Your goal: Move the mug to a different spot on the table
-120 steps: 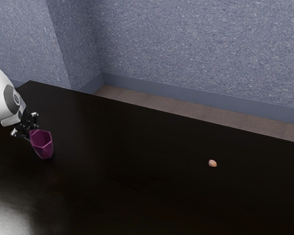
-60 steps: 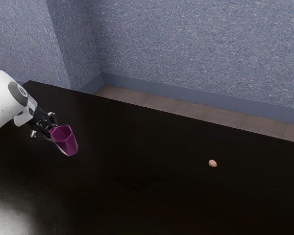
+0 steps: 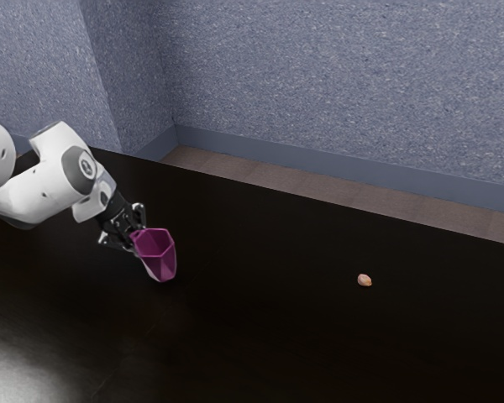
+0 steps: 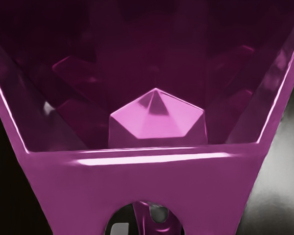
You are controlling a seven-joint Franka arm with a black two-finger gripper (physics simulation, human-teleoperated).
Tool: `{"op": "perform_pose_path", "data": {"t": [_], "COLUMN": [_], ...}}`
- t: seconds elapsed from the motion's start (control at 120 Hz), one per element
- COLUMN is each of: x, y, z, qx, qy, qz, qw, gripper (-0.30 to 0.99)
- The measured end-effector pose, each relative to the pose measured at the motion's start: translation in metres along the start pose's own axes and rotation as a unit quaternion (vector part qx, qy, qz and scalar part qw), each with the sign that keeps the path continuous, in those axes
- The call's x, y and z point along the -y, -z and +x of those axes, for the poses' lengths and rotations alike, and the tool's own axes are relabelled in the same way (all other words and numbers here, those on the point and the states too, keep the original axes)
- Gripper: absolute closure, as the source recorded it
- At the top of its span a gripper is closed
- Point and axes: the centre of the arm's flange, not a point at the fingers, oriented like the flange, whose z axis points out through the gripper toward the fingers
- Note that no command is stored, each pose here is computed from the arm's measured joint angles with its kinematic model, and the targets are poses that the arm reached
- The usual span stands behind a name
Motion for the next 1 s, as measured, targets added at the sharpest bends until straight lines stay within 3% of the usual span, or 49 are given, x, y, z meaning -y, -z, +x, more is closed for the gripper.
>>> {"op": "perform_pose_path", "data": {"t": [0.408,1.0], "x": [-0.007,0.008], "y": [-0.006,-0.041], "z": [0.023,0.02], "qx": [-0.056,-0.066], "qy": [0.058,0.112], "qz": [-0.056,-0.089], "qw": [0.995,0.988], "gripper": [0.73,0.72]}}
